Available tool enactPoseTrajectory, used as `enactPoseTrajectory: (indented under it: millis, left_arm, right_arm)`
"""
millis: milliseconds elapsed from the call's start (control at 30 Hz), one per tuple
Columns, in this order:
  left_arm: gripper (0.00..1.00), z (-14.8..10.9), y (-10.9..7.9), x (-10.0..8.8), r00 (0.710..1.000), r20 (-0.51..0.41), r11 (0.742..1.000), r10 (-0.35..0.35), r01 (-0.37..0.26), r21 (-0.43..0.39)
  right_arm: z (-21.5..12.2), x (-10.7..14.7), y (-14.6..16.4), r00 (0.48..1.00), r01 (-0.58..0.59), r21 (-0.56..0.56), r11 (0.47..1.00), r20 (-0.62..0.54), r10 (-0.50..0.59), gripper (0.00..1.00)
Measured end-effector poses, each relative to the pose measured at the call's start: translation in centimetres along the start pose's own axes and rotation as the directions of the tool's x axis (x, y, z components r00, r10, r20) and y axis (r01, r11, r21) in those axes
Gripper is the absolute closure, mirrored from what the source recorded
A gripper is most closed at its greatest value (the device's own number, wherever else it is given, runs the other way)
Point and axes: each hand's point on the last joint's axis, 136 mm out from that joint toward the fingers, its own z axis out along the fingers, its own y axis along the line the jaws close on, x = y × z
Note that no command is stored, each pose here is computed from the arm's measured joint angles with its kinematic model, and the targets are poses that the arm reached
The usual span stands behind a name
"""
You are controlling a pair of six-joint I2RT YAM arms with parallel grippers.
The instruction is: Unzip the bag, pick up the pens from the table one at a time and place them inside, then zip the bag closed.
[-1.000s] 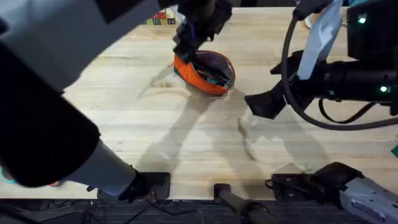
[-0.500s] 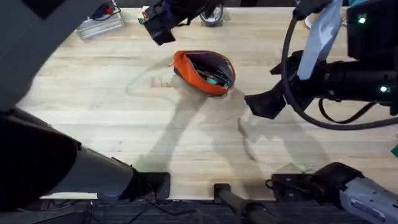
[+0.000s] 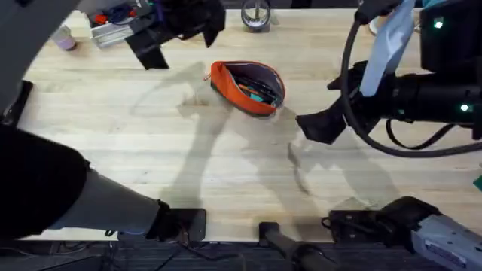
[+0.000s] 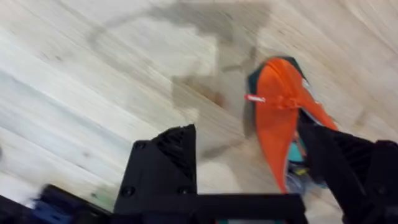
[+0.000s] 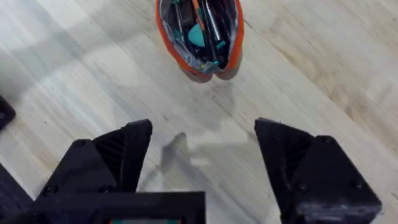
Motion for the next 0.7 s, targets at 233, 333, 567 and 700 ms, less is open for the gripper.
enactPoseTrajectory:
  millis: [233,333,567,700]
  left_arm:
    - [0.008,0.4,1.9,-1.8,0.965,0.006,0.965,0.261,-0.261,-0.033]
    - [0.008,0.5,2.5,-2.3,0.907,0.001,0.906,0.421,-0.42,-0.046]
    - [0.008,0.7,4.0,-3.5,0.766,-0.02,0.763,0.643,-0.643,-0.068]
    - [0.008,0.8,4.8,-3.8,0.735,-0.039,0.732,0.676,-0.677,-0.08]
  right_arm:
    - [0.0,0.0,0.0,1.0,0.0,0.0,1.0,0.001,0.0,0.003]
    - [0.0,-0.1,0.0,1.0,-0.024,0.001,1.0,0.005,0.024,0.003]
    - [0.0,-0.1,0.0,0.993,-0.118,0.001,0.993,0.006,0.118,0.003]
    - [0.0,-0.1,0.0,0.99,-0.141,0.0,0.99,0.006,0.141,0.004]
